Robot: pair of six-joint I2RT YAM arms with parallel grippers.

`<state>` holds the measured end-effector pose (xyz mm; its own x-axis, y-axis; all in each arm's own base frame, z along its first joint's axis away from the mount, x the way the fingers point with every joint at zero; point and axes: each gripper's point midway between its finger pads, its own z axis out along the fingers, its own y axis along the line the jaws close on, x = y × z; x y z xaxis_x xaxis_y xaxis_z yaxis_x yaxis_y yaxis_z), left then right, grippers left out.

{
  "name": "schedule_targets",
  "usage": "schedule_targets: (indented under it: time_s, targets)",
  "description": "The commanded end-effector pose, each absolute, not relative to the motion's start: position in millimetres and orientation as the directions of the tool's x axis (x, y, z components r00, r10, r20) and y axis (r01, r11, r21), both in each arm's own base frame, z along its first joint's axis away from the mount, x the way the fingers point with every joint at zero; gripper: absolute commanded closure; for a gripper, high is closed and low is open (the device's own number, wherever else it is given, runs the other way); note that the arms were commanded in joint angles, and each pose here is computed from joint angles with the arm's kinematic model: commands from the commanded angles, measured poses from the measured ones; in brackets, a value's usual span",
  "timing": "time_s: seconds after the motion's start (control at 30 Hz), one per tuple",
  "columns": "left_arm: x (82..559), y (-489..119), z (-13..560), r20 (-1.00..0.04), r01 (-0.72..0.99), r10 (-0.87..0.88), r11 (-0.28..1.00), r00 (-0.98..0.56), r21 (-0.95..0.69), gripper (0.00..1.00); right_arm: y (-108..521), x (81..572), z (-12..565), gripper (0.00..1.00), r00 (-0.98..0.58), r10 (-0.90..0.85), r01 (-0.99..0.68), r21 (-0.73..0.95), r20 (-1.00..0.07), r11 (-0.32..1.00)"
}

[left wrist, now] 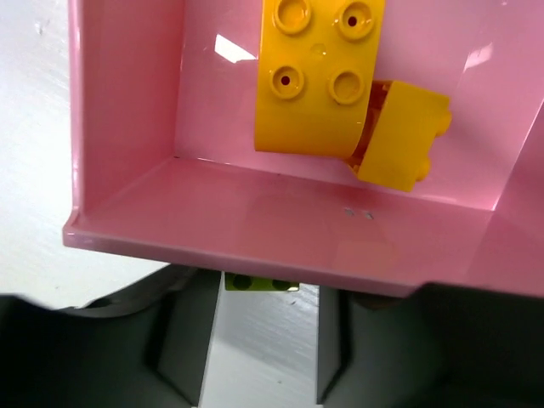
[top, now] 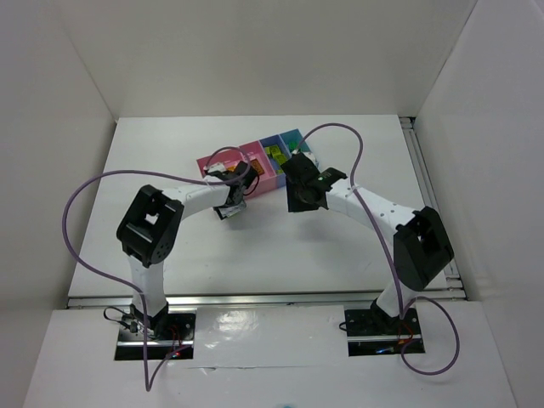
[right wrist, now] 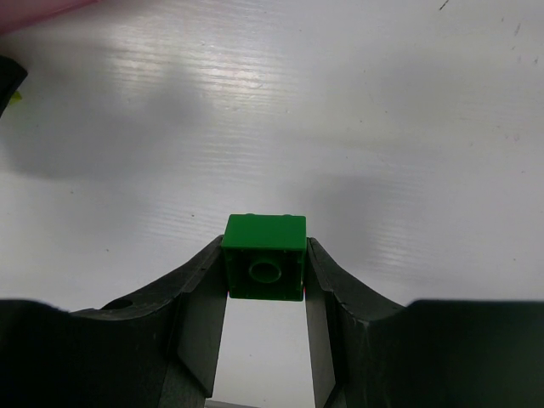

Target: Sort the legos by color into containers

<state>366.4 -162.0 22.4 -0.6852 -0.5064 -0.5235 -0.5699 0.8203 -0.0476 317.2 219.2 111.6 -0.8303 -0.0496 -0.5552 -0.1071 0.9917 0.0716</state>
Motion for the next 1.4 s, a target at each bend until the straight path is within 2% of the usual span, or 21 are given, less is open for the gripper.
schedule_targets:
  time_s: [0.0,0.1,0.2,0.27,0.3,0.5,0.53,0.57,0.7,0.87,0.93,1.0,1.03,1.1,1.23,1.37]
  targets:
    - [368.9,-160.6,20.1,-0.545,-0.587,-0.525,0.806,-0.654,-0.071,0.51,221.1,323.0,121.7,0.68,-0.821,-0.049,-0.111,0.075,-0.569,0.991]
    - [364.0,-159.1,29.1,-0.545,-0.571,-0.516,0.817,-0.660,-0.082,0.62,215.5,340.8,139.2,0.68,-0.784,-0.024,-0.069,0.048,-0.620,0.996]
    - [359.0,-164.8,51.0,-0.568,-0.502,-0.461,0.860,-0.682,-0.095,0.70,218.5,369.8,172.4,0.67,-0.693,0.022,-0.064,0.092,-0.721,0.994]
    - [355.8,-172.0,65.0,-0.587,-0.438,-0.405,0.894,-0.701,-0.094,0.70,205.7,398.4,188.0,0.66,-0.658,0.063,-0.023,0.103,-0.750,0.994]
    - [355.5,-173.2,71.9,-0.590,-0.420,-0.396,0.902,-0.703,-0.104,0.71,202.5,411.8,175.9,0.66,-0.673,0.067,0.001,0.090,-0.737,0.996]
    - [345.0,-206.2,127.3,-0.562,-0.278,-0.386,0.922,-0.732,-0.271,0.72,192.6,493.5,193.7,0.66,-0.577,0.113,0.046,0.107,-0.809,0.993]
    - [348.6,-211.6,140.1,-0.569,-0.256,-0.387,0.920,-0.726,-0.298,0.72,197.2,503.1,176.4,0.66,-0.597,0.104,0.048,0.093,-0.796,0.994]
    - [350.7,-218.3,142.4,-0.560,-0.237,-0.379,0.920,-0.737,-0.312,0.72,192.9,517.3,187.0,0.66,-0.569,0.111,0.061,0.092,-0.815,0.994]
    - [371.6,-239.2,162.2,-0.573,-0.182,-0.364,0.919,-0.734,-0.350,0.72,185.8,550.9,170.9,0.66,-0.550,0.127,0.089,0.094,-0.826,0.992]
    - [412.8,-278.4,183.0,-0.578,-0.132,-0.384,0.894,-0.720,-0.429,0.71,194.5,569.2,153.1,0.65,-0.543,0.148,0.073,0.129,-0.827,0.989]
    - [426.2,-287.3,165.9,-0.572,-0.134,-0.368,0.903,-0.733,-0.408,0.69,193.5,570.9,137.7,0.57,-0.563,0.138,0.084,0.110,-0.815,0.990]
    - [439.0,-300.8,172.8,-0.552,-0.110,-0.374,0.886,-0.745,-0.450,0.67,190.9,579.2,146.7,0.41,-0.549,0.162,0.090,0.135,-0.820,0.987]
    - [443.2,-305.2,170.7,-0.552,-0.099,-0.364,0.887,-0.750,-0.451,0.65,192.8,578.5,151.8,0.24,-0.546,0.165,0.080,0.145,-0.821,0.986]
    - [458.5,-309.3,170.4,-0.558,-0.102,-0.375,0.883,-0.740,-0.459,0.63,194.4,576.6,170.4,0.12,-0.526,0.175,0.066,0.166,-0.833,0.984]
    - [477.2,-311.7,170.2,-0.588,-0.084,-0.367,0.888,-0.720,-0.452,0.62,176.8,568.7,215.7,0.09,-0.459,0.218,0.083,0.203,-0.861,0.976]
    - [499.0,-321.1,160.8,-0.590,-0.082,-0.377,0.882,-0.714,-0.464,0.62,120.3,534.3,254.5,0.09,-0.383,0.312,0.251,0.227,-0.869,0.941]
